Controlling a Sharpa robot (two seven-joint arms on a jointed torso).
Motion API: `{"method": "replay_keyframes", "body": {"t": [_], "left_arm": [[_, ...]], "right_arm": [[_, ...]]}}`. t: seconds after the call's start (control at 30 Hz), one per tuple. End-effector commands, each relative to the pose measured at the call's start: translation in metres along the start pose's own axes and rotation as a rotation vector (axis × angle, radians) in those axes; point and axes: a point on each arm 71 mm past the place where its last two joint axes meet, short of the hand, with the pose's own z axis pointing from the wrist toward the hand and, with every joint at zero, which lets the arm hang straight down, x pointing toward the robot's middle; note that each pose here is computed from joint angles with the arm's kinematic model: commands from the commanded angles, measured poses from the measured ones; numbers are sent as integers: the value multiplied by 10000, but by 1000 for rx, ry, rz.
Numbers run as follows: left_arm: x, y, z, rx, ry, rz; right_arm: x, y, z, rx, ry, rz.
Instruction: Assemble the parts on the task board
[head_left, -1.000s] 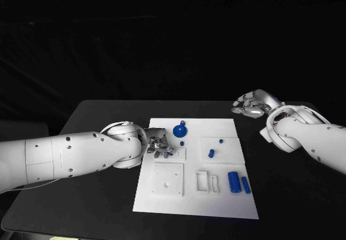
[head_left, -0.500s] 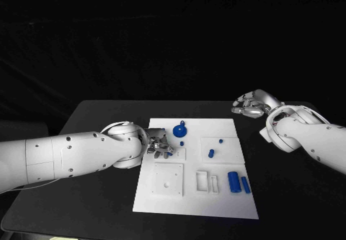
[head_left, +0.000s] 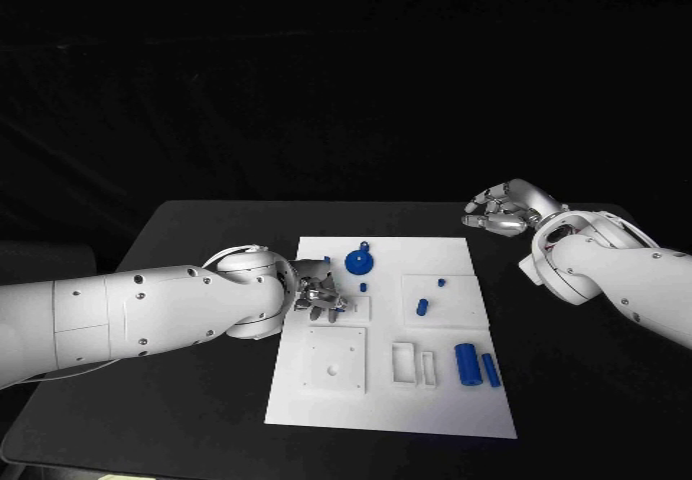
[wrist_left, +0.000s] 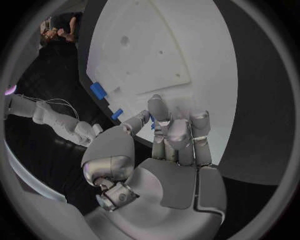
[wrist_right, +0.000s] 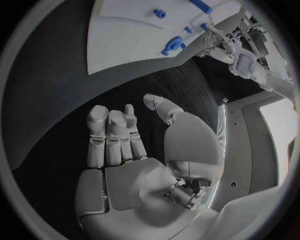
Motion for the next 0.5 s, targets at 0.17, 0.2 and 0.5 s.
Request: {"method": "replay_keyframes", "body": {"t": [0.17, 0.2, 0.5], "left_arm": [[19, 14, 7, -9, 16, -2], [17, 15, 8, -10, 14, -3], [0, 35, 17, -15, 4, -6]], "right_arm": [[12, 15, -1, -12, 11, -3], [12, 14, -1, -12, 11, -3], [9, 10, -1, -11, 10, -3]]}}
